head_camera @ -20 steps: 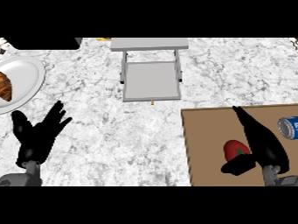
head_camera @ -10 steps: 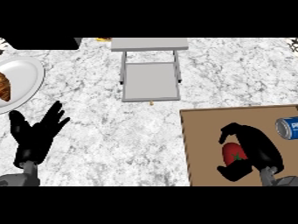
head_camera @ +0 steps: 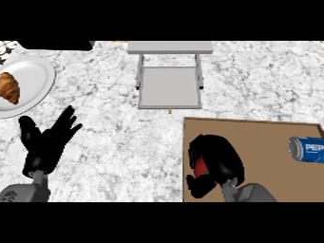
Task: Pick the tomato from the tray and place it in the tiered shelf
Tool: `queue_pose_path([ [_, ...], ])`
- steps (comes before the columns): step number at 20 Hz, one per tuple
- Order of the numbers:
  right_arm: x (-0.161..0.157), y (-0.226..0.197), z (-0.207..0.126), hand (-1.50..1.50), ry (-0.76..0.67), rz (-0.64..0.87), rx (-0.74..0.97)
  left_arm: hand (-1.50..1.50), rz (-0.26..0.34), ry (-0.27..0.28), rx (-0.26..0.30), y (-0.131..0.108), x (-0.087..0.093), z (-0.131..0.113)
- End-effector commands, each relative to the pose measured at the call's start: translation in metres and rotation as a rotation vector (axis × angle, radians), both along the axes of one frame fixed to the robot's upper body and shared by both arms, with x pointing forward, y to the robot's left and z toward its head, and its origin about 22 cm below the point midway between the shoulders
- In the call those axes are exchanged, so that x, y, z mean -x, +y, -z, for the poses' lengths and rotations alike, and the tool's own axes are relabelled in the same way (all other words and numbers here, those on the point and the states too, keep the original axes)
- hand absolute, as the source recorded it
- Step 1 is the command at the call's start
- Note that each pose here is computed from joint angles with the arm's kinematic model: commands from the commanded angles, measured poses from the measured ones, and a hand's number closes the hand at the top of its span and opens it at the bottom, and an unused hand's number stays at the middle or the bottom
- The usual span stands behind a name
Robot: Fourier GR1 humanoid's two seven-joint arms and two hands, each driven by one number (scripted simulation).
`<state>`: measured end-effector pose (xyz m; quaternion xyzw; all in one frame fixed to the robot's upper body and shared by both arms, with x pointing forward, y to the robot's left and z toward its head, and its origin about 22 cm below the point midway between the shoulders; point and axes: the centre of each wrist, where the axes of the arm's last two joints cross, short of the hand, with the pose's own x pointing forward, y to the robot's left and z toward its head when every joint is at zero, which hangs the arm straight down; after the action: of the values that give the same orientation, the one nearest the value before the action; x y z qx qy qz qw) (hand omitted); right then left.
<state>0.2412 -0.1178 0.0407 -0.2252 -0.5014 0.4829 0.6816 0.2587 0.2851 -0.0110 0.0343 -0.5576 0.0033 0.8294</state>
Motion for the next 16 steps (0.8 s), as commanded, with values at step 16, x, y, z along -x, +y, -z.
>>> queue_pose_path([
  [16, 0.016, 0.154, -0.199, 1.5, -0.532, 0.117, -0.178, 0.0, -0.028, 0.077, 0.005, 0.003, 0.005, 0.01],
])
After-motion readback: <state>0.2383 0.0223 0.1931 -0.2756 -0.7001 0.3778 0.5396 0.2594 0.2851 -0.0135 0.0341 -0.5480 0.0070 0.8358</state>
